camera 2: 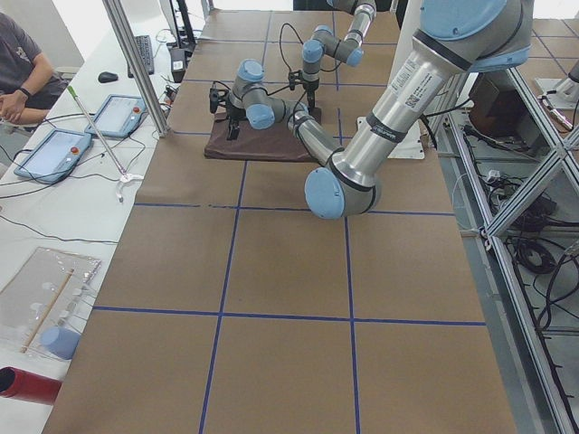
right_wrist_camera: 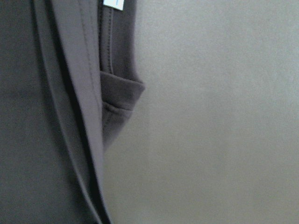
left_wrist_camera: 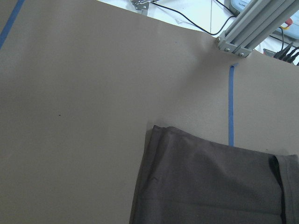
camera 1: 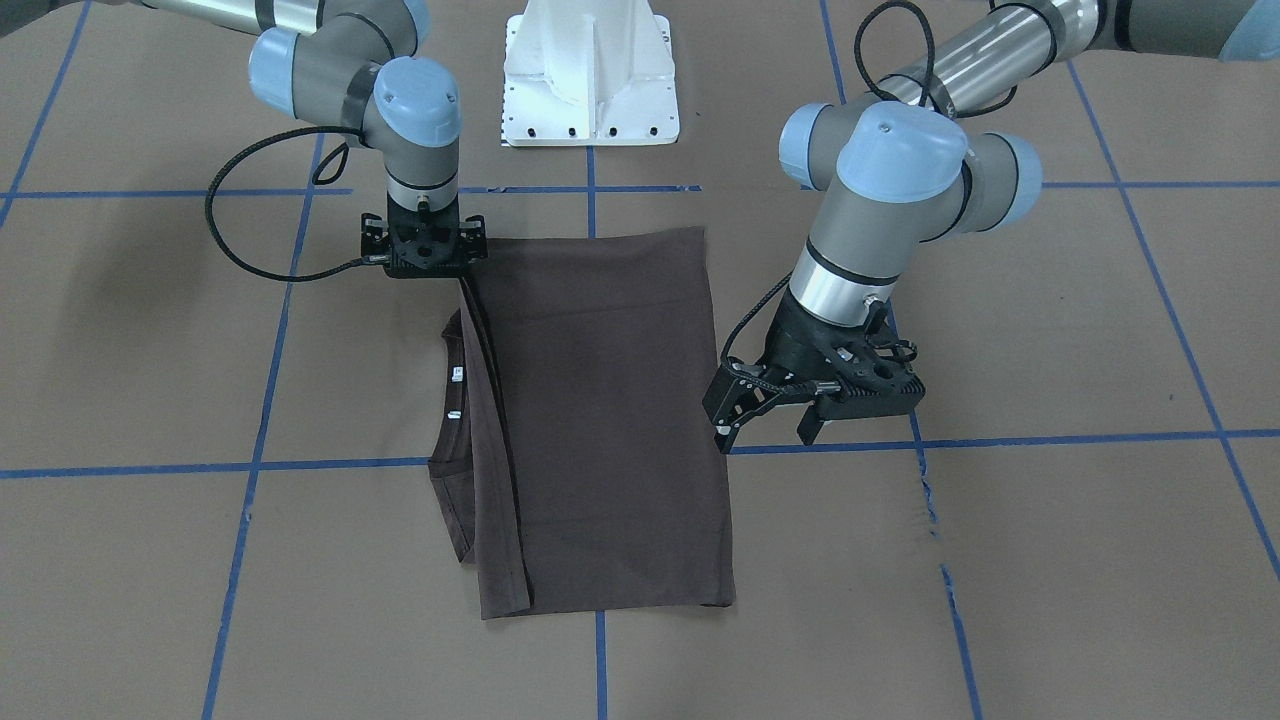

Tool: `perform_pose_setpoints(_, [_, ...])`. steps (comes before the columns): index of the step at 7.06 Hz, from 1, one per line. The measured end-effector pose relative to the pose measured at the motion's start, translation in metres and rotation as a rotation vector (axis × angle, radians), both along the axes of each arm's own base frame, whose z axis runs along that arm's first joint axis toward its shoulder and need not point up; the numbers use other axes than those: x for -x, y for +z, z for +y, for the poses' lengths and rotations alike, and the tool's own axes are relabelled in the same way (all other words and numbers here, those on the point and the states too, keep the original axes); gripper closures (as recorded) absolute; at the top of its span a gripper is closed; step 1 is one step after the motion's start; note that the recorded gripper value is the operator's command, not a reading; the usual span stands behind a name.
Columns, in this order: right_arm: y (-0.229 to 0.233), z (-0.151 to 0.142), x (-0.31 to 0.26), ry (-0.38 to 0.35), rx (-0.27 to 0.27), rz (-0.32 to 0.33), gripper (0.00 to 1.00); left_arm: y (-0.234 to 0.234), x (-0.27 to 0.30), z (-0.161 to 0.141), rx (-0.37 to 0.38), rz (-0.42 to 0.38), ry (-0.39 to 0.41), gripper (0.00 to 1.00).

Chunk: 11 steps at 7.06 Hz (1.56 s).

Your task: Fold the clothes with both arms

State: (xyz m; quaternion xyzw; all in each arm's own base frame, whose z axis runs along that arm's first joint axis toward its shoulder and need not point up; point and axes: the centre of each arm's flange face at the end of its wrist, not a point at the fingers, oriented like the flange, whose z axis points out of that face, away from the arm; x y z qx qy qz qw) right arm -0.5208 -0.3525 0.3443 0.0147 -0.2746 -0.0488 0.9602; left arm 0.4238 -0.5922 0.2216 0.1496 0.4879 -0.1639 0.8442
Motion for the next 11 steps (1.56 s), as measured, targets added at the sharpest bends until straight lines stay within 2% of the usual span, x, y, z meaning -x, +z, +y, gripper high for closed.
perform_pose_setpoints(3, [0.012,-0.026,-0.025,0.002,-0.012,0.012,0.00,-0.003,0.000,0.001,-0.001,0.003,0.000,0.00])
perform_pose_setpoints(5, [-0.013,-0.049,-0.037,0.024,-0.020,-0.034,0.00,-0.005,0.001,0.002,-0.003,0.007,0.005,0.00])
perform_pose_setpoints(7, [-0.045,-0.072,-0.042,0.044,-0.051,-0.077,0.00,-0.005,0.001,0.006,0.003,0.018,0.033,0.00])
perform_pose_setpoints(9, [-0.076,-0.104,-0.020,0.059,-0.072,-0.091,0.00,-0.003,0.005,0.006,-0.007,0.010,0.066,0.00])
perform_pose_setpoints(11, [-0.087,-0.144,0.011,0.051,-0.077,-0.054,0.00,0.012,0.012,0.003,-0.011,-0.011,0.086,0.00])
